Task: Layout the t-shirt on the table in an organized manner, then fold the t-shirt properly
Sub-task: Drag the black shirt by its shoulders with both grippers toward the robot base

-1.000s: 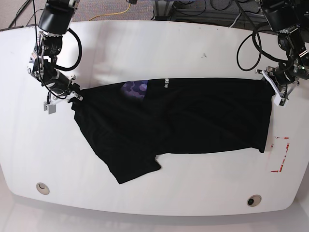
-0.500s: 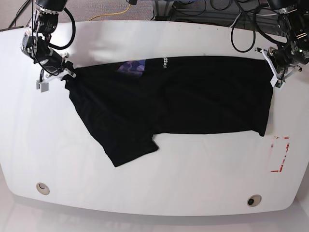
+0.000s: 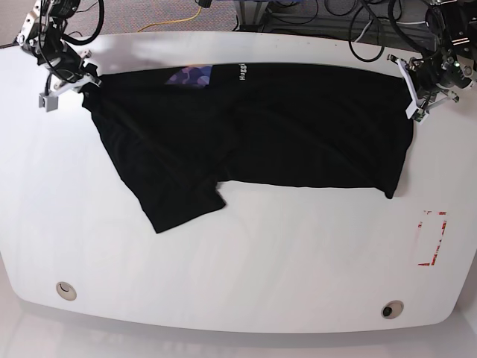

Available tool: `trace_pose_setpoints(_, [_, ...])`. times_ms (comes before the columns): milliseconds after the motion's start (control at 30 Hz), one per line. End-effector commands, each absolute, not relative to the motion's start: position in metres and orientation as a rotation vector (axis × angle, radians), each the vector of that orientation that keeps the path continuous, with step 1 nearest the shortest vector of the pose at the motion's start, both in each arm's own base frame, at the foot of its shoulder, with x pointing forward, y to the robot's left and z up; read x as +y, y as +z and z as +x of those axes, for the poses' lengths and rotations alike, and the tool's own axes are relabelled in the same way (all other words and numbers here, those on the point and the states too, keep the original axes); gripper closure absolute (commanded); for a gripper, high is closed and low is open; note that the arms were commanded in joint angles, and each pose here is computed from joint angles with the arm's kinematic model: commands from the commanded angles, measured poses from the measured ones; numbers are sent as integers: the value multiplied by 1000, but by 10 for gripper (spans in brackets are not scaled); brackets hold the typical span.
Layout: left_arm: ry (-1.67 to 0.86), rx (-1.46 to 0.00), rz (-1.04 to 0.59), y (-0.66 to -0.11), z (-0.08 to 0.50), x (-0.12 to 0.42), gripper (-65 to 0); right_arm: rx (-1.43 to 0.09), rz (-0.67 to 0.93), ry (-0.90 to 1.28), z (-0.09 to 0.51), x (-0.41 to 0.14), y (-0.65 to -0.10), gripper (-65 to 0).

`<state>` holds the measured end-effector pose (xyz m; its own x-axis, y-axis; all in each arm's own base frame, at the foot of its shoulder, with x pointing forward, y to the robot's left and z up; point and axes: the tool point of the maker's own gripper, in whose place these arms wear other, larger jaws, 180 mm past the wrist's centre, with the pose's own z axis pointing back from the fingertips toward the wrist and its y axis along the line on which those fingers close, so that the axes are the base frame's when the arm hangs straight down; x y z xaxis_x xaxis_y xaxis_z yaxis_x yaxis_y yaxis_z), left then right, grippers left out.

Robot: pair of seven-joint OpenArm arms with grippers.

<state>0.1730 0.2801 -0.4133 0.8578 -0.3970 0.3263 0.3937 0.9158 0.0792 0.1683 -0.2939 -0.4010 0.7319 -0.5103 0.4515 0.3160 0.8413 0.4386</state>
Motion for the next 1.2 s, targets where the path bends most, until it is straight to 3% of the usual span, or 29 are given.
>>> trace_pose_setpoints(0, [-433, -352, 20, -411, 177, 274, -8, -629, 305, -463, 166, -309, -391, -3])
trace_pose_setpoints(433, [-526, -355, -94, -424, 188, 209, -8, -632, 249, -474, 144, -331, -387, -3])
trace_pose_setpoints(1000, [-551, -251, -32, -424, 157, 237, -14, -594, 244, -474, 130, -330, -393, -5])
trace_pose_setpoints(1167, [-562, -226, -31, -424, 140, 237, -110, -591, 243, -474, 128, -330, -393, -6])
